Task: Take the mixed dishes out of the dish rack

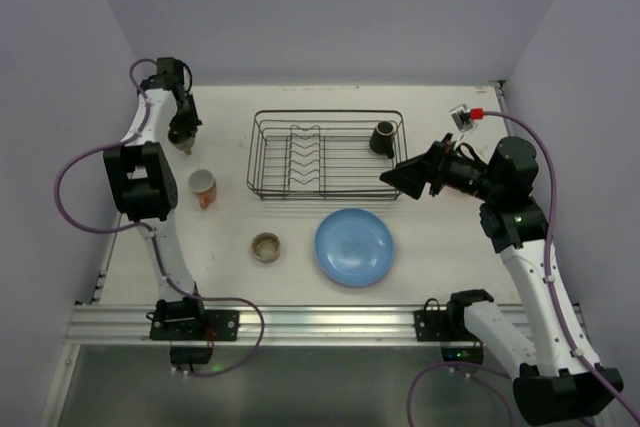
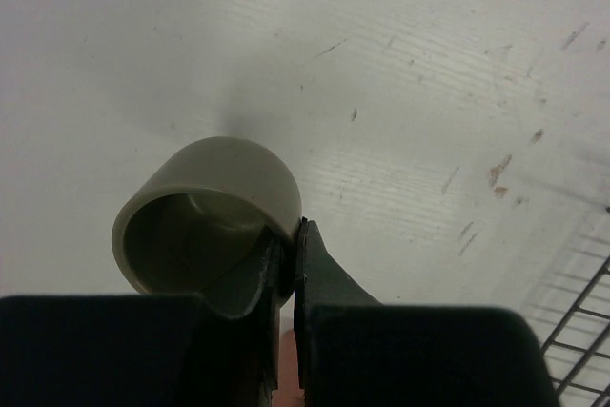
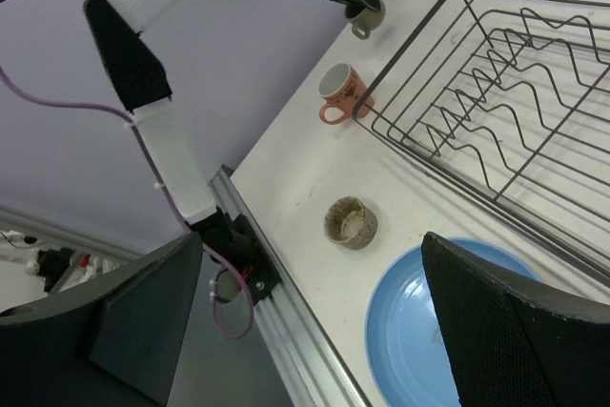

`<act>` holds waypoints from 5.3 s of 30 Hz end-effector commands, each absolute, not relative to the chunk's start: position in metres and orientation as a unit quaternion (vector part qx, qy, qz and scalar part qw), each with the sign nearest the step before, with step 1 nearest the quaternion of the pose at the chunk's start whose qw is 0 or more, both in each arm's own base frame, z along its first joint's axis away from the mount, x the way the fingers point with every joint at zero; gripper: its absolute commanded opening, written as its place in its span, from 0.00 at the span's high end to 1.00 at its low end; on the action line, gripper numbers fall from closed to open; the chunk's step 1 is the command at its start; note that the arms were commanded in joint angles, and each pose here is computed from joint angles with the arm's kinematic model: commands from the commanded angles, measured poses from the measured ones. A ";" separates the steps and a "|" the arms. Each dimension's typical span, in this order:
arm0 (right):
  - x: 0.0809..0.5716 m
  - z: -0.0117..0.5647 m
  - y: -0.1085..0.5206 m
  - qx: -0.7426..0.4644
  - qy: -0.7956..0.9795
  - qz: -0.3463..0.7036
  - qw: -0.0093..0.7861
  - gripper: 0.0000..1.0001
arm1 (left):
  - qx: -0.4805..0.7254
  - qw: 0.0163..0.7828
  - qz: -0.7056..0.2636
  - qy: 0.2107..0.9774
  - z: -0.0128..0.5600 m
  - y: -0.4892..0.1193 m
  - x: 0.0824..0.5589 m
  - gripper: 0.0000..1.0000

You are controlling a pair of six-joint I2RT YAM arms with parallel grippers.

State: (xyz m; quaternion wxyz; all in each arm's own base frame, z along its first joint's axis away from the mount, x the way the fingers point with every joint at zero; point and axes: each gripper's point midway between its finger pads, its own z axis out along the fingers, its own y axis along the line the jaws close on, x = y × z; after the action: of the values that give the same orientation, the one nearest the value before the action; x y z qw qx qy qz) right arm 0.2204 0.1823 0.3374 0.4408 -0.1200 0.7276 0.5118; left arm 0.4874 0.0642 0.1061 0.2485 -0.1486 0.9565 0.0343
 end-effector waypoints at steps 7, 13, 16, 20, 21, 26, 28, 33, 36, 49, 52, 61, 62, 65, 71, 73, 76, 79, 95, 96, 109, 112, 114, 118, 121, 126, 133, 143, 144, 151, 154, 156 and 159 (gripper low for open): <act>0.209 0.350 0.184 -0.151 0.706 0.518 0.459 0.01 | -0.144 0.229 0.032 0.962 0.102 0.078 0.502 1.00; 0.210 0.346 0.185 -0.152 0.708 0.521 0.453 0.01 | -0.130 0.209 0.044 0.968 0.080 0.072 0.503 1.00; 0.209 0.346 0.185 -0.151 0.707 0.520 0.454 0.01 | -0.126 0.193 0.043 0.972 0.065 0.069 0.501 0.98; 0.209 0.347 0.184 -0.151 0.707 0.519 0.456 0.01 | -0.113 0.183 0.048 0.975 0.056 0.062 0.501 0.95; 0.210 0.346 0.184 -0.149 0.708 0.519 0.455 0.01 | -0.108 0.181 0.050 0.976 0.055 0.058 0.501 0.90; 0.212 0.343 0.184 -0.146 0.711 0.515 0.455 0.01 | -0.104 0.187 0.053 0.975 0.059 0.055 0.502 0.48; 0.214 0.343 0.183 -0.145 0.712 0.511 0.460 0.01 | -0.106 0.194 0.052 0.974 0.066 0.055 0.503 0.31; 0.221 0.338 0.182 -0.139 0.719 0.503 0.459 0.01 | -0.109 0.221 0.048 0.968 0.094 0.054 0.504 0.20; 0.228 0.333 0.180 -0.130 0.727 0.494 0.458 0.01 | -0.113 0.260 0.045 0.958 0.131 0.053 0.506 0.15; 0.291 0.300 0.161 -0.064 0.793 0.378 0.474 0.01 | -0.065 0.436 0.005 0.897 0.274 -0.027 0.434 0.00; 0.324 0.276 0.155 -0.049 0.825 0.312 0.469 0.01 | -0.031 0.478 -0.060 0.875 0.268 -0.090 0.386 0.00; 0.419 0.230 0.148 -0.102 0.898 0.093 0.417 0.01 | -0.005 0.578 -0.194 0.793 0.266 -0.108 0.267 0.00; 0.426 0.228 0.145 -0.102 0.900 0.075 0.417 0.03 | 0.023 0.582 -0.227 0.780 0.262 -0.117 0.252 0.00; 0.443 0.220 0.146 -0.120 0.907 0.054 0.399 0.08 | 0.051 0.608 -0.233 0.757 0.262 -0.114 0.233 0.00; 0.470 0.183 0.142 -0.171 0.925 -0.001 0.340 0.10 | 0.047 0.637 -0.225 0.736 0.273 -0.104 0.223 0.00; 0.476 0.171 0.144 -0.180 0.928 -0.006 0.326 0.10 | 0.054 0.629 -0.228 0.741 0.270 -0.108 0.224 0.00; 0.480 0.163 0.144 -0.188 0.928 -0.010 0.322 0.11 | 0.063 0.620 -0.234 0.746 0.267 -0.112 0.225 0.00; 0.485 0.154 0.148 -0.203 0.927 -0.003 0.316 0.11 | 0.070 0.615 -0.239 0.748 0.265 -0.116 0.224 0.00; 0.513 0.124 0.142 -0.215 0.928 -0.029 0.304 0.17 | 0.096 0.596 -0.261 0.753 0.258 -0.129 0.223 0.00; 0.512 0.123 0.145 -0.216 0.928 -0.018 0.302 0.18 | 0.096 0.596 -0.261 0.753 0.258 -0.129 0.223 0.00; 0.512 0.106 0.150 -0.212 0.931 -0.002 0.299 0.34 | 0.102 0.593 -0.263 0.754 0.256 -0.131 0.224 0.00; 0.512 0.101 0.151 -0.209 0.933 0.001 0.294 0.34 | 0.102 0.592 -0.263 0.755 0.256 -0.131 0.224 0.00; 0.512 0.099 0.151 -0.209 0.933 0.000 0.292 0.34 | 0.102 0.592 -0.263 0.755 0.256 -0.131 0.224 0.00; 0.511 0.095 0.150 -0.208 0.935 -0.002 0.286 0.30 | 0.103 0.593 -0.263 0.754 0.256 -0.131 0.224 0.00; 0.510 0.090 0.147 -0.206 0.938 -0.008 0.279 0.30 | 0.104 0.593 -0.263 0.754 0.256 -0.131 0.224 0.00; 0.509 0.087 0.148 -0.204 0.939 -0.005 0.277 0.39 | 0.104 0.593 -0.262 0.754 0.256 -0.131 0.224 0.00; 0.512 0.095 0.147 -0.197 0.937 -0.006 0.289 0.76 | 0.105 0.593 -0.263 0.754 0.256 -0.131 0.224 0.00; 0.503 0.157 0.161 -0.160 0.924 0.047 0.344 1.00 | 0.103 0.595 -0.262 0.753 0.257 -0.130 0.224 0.00; 0.502 0.162 0.161 -0.155 0.923 0.049 0.348 1.00 | 0.103 0.595 -0.262 0.753 0.257 -0.130 0.224 0.00; 0.494 0.170 0.167 -0.139 0.924 0.076 0.348 1.00 | 0.101 0.594 -0.260 0.755 0.256 -0.130 0.225 0.00; 0.491 0.173 0.170 -0.130 0.924 0.096 0.345 1.00 | 0.100 0.594 -0.260 0.754 0.257 -0.130 0.225 0.00; 0.485 0.182 0.170 -0.118 0.922 0.121 0.347 1.00 | 0.096 0.594 -0.258 0.756 0.256 -0.129 0.226 0.00; 0.474 0.200 0.176 -0.106 0.910 0.186 0.354 1.00 | 0.087 0.594 -0.260 0.756 0.256 -0.129 0.228 0.00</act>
State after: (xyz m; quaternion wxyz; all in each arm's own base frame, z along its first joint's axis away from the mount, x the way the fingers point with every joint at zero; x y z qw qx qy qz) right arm 0.4785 0.1684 0.1375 0.2963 -0.1298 0.9403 0.1058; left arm 0.2208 -0.1288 0.2497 0.5781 0.0896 0.7677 -0.2616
